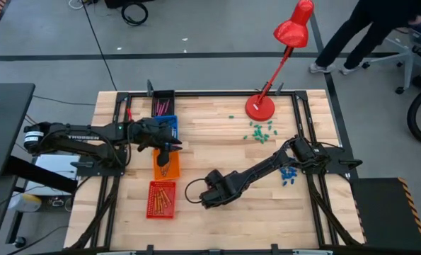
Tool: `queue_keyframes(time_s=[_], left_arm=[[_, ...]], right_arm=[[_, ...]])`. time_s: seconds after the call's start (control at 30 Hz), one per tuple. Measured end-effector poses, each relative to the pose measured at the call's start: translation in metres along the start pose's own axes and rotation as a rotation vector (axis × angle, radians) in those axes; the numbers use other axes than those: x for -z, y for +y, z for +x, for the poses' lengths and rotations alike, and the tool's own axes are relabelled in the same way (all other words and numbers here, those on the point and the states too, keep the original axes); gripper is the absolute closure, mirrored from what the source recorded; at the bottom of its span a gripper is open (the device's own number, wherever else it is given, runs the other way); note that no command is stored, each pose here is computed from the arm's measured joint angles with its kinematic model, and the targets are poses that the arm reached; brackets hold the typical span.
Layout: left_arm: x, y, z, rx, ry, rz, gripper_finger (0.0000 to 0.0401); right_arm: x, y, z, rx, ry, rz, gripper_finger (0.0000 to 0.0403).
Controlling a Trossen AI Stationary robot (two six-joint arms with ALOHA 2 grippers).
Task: Sort crayons
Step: Put the pink crayon into the black bin
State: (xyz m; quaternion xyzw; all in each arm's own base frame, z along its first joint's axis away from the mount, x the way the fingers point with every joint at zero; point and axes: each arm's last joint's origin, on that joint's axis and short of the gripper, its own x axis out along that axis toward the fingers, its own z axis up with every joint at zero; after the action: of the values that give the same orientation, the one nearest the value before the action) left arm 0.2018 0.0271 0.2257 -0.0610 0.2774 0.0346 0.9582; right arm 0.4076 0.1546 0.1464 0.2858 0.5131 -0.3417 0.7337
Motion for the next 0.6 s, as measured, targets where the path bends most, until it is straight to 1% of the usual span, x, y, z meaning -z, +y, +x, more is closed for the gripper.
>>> queue_keyframes(time_s=[0.3,0.4,0.6], left_arm=[[0.0,0.0,0.0,0.0,0.001,0.0,0.0282],[0.0,0.0,0.0,0.0,0.001,0.0,0.0282],[0.0,0.0,0.0,0.0,0.003,0.0,0.0282]], right_arm=[[0.0,0.0,0.003,-0.005,-0.018,0.018,0.0261],[0.004,-0.006,0.009,0.021,-0.005,0.028,0.0261],[0.006,-0.008,0.012,0.022,0.011,0.036,0.0261]])
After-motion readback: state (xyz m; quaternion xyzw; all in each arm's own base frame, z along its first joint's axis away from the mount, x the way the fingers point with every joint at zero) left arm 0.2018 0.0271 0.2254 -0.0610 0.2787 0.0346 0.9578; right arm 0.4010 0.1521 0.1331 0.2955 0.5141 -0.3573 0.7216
